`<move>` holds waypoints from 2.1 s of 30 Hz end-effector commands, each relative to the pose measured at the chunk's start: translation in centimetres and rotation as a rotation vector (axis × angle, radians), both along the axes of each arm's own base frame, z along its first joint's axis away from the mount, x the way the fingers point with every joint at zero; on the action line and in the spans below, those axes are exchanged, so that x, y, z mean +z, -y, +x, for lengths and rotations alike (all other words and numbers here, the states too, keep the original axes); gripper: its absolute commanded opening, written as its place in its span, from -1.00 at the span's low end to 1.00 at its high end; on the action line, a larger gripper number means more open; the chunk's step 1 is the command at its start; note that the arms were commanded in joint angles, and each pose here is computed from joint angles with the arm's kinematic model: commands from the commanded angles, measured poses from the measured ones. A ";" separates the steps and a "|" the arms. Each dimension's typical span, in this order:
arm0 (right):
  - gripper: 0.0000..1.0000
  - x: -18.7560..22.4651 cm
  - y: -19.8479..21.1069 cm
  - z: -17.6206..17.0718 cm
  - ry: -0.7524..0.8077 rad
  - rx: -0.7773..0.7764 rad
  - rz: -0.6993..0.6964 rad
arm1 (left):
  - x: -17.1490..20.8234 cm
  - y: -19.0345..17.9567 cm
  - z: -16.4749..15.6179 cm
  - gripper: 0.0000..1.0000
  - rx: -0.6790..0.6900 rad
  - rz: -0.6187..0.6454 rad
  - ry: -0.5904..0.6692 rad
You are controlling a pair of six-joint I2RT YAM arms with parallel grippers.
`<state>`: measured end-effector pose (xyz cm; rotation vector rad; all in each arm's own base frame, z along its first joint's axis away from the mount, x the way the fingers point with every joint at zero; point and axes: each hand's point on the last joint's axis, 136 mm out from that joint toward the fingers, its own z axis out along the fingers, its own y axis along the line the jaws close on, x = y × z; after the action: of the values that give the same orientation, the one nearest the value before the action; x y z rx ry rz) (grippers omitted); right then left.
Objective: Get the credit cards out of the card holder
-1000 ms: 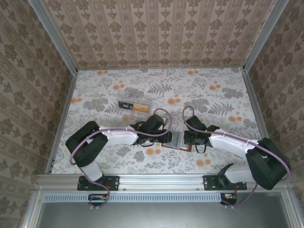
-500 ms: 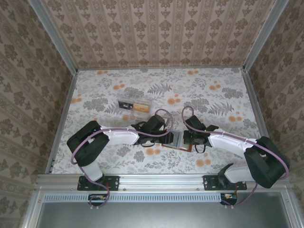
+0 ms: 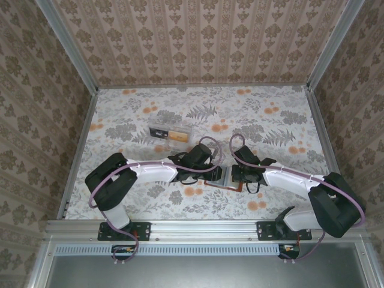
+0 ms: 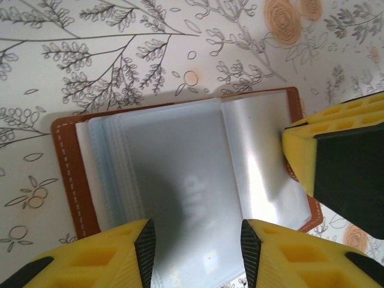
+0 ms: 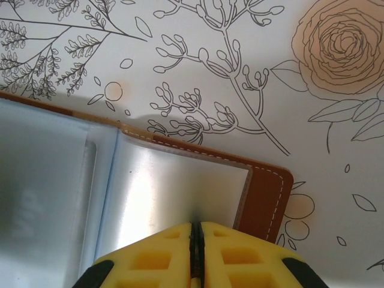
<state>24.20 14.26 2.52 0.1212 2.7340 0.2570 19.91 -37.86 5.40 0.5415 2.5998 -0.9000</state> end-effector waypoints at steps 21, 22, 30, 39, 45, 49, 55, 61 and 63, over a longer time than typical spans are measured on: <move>-0.70 -0.4 0.4 -0.5 -0.012 -0.011 0.002 | 0.5 2.1 -1.1 -0.01 -0.080 -0.062 -0.018; -0.70 -0.4 0.4 -0.5 -0.012 -0.012 0.002 | 0.3 2.1 -1.1 0.01 -0.080 -0.058 -0.023; -0.72 0.2 0.3 -0.4 -0.004 -0.009 0.007 | 0.5 1.3 -0.8 0.06 -0.057 -0.035 0.001; -0.48 4.4 1.8 -0.9 0.097 -0.074 0.037 | 1.2 0.2 -0.2 0.07 -0.027 -0.022 0.035; -0.41 2.5 2.6 -2.3 0.032 -0.114 0.021 | 1.1 0.1 -0.1 0.08 -0.022 -0.023 0.034; -0.41 0.9 2.5 -2.8 -0.002 -0.132 0.037 | 0.7 -0.2 0.1 0.11 -0.012 -0.014 0.027; -0.43 -0.4 2.3 -2.7 -0.031 -0.127 0.028 | -0.1 -0.1 0.0 0.21 -0.015 0.002 0.005; -0.46 -0.5 1.9 -2.4 -0.028 -0.111 0.033 | -0.7 0.2 -0.1 0.21 -0.021 0.007 -0.016; -0.46 -0.5 2.0 -2.4 -0.025 -0.109 0.031 | -0.9 0.2 -0.1 0.21 -0.021 0.014 -0.021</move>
<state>22.02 12.31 2.48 0.2798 2.7220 0.2620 19.86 -38.16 5.10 0.5528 2.6037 -0.9139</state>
